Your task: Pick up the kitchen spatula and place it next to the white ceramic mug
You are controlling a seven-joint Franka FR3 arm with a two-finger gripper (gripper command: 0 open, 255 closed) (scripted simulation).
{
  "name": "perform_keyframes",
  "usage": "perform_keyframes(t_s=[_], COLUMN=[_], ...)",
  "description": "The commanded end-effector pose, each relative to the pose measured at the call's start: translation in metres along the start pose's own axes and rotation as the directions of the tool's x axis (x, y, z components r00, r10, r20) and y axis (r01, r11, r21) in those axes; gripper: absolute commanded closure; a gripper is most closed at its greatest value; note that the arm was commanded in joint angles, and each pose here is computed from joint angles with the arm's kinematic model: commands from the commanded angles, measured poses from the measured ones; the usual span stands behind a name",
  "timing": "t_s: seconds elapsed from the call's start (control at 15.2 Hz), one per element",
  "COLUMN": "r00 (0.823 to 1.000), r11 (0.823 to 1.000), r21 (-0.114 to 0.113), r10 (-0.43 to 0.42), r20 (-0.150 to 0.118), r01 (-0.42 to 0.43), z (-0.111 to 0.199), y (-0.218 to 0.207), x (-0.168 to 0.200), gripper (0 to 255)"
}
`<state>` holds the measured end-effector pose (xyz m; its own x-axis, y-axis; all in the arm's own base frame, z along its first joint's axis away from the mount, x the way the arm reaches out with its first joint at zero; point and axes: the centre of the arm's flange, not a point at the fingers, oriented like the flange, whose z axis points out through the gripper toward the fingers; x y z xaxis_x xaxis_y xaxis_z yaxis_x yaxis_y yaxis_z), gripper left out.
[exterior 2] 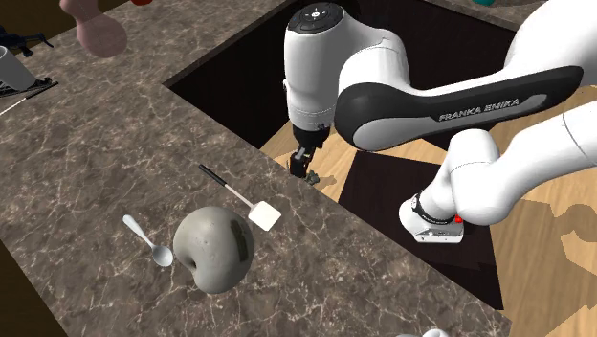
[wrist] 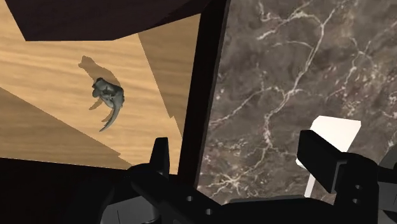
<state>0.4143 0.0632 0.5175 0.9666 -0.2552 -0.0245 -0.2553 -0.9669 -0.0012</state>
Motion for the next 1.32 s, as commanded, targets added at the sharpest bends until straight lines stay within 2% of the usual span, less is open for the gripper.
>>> perform_keyframes(t_s=[0.0, 0.46, 0.92, 1.25], r00=[1.0, 0.993, 0.979, 0.977], r11=[1.0, 0.994, 0.982, 0.982], r21=[0.001, 0.002, 0.006, 0.006], r10=[0.025, 0.106, 0.186, 0.191], r20=[-0.012, -0.05, -0.088, -0.09], r01=[-0.025, -0.106, -0.186, -0.191], z=[0.007, 0.034, 0.058, 0.081], y=[-0.017, -0.073, -0.123, -0.125], x=[0.019, 0.083, 0.151, 0.157], gripper=[0, 0, 0, 0])
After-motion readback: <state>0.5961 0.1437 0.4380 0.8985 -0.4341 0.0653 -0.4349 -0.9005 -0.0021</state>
